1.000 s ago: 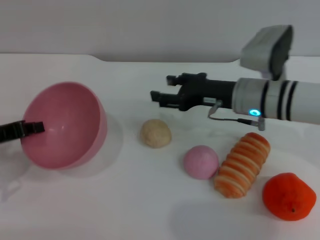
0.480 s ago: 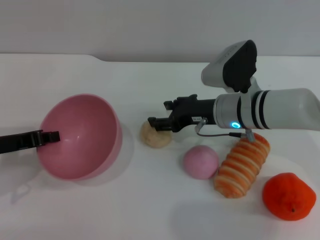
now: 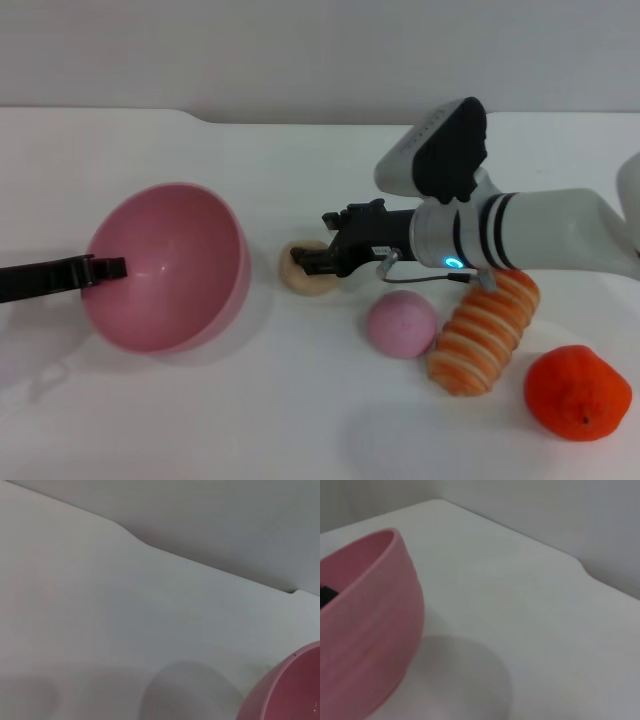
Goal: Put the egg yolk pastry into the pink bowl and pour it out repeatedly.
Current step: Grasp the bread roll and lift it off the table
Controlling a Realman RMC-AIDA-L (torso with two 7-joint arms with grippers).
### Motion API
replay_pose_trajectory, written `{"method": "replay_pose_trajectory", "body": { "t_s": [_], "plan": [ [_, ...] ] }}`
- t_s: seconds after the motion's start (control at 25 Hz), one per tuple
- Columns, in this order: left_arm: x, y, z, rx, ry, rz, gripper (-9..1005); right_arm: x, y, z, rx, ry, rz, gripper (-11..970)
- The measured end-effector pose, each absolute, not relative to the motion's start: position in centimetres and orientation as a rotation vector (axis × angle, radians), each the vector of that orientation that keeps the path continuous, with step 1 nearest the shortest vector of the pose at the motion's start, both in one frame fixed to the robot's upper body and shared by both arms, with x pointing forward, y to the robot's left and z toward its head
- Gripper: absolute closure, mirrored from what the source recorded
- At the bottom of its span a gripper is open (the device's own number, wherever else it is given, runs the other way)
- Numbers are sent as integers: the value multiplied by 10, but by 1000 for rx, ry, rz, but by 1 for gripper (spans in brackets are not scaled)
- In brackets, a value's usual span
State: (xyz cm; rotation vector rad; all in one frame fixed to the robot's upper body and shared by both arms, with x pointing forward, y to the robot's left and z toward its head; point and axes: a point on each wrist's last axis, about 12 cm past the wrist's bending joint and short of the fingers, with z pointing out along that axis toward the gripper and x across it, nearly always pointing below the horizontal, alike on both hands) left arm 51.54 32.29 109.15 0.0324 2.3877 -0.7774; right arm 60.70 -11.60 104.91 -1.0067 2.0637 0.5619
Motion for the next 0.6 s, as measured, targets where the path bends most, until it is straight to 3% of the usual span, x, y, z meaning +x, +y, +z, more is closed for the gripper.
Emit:
{"method": "replay_pose_trajectory", "body": {
  "t_s": [0.6],
  "plan": [
    [529,305,1093,71,2385,-789,995,606,-110,1045,-1001,2083,524,253]
  ]
}}
